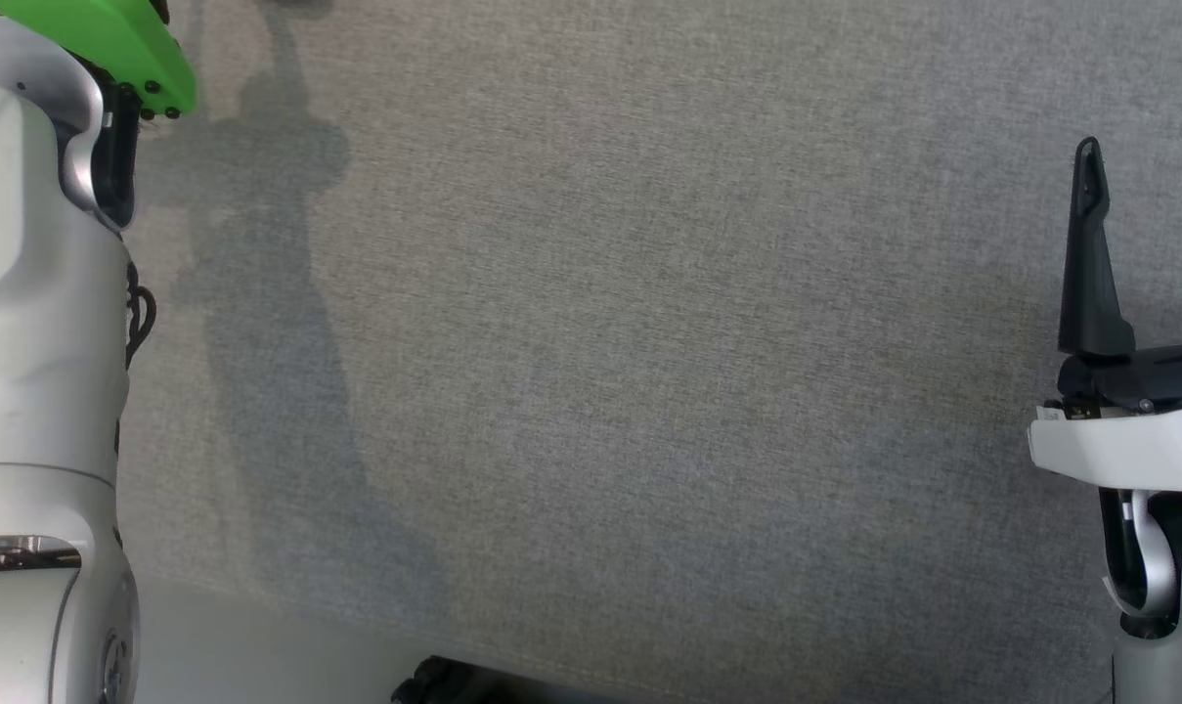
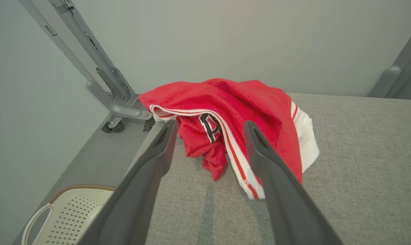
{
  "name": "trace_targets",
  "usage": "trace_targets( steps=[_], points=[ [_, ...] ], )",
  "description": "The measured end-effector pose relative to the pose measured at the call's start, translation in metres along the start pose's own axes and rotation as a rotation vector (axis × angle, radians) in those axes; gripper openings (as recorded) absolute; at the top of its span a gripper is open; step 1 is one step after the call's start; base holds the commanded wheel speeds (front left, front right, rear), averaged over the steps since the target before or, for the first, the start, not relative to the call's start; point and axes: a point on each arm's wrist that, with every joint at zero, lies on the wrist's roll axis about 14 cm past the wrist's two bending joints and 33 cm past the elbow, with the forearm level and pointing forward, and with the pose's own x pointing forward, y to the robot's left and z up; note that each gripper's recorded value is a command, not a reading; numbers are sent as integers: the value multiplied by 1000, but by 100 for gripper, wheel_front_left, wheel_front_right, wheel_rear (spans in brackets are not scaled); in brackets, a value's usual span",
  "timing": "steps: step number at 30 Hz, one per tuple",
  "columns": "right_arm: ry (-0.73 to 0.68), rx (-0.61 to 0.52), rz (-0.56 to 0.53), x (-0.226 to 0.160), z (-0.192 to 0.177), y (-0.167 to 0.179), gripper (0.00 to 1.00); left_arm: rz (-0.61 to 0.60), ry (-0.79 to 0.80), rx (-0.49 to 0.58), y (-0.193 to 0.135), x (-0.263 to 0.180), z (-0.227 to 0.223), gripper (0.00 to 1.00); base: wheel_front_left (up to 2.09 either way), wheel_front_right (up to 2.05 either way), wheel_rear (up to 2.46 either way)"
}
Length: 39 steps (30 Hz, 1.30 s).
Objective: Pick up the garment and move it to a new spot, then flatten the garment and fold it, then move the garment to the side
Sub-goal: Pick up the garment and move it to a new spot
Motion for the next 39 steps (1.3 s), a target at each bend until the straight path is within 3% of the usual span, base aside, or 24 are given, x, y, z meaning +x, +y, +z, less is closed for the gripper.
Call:
trace_targets(
  steps=[7,12,13,14,16,22,28,32,39],
  points=[
    [54,-21,-59,-7,-25,-25,100,-39,232,-68,-30,24,-81,100,0,0,0],
    [69,-38,-91,-12,-32,-38,100,-39,260,-152,-42,38,-97,100,0,0,0],
    [70,-42,-97,-12,-32,-41,100,-39,255,-179,-45,40,-97,94,0,0,0],
    [71,-44,-101,-13,-32,-42,100,-42,256,-196,-48,42,-98,49,0,0,0],
    [74,-51,-111,-15,-33,-46,100,-52,249,-215,-54,45,-99,0,0,0,0],
    [51,-49,-121,-16,-26,-50,100,-64,193,-199,-54,45,-83,0,0,0,0],
    [17,-33,-130,-20,-12,-52,100,-69,73,-137,-42,40,-38,0,0,0,0],
    [-8,-11,-140,-26,1,-53,100,-94,-34,-78,-41,32,10,0,0,0,0],
    [-31,20,-181,-52,19,-61,100,-220,-229,3,-77,-2,104,0,0,0,0]
  ],
)
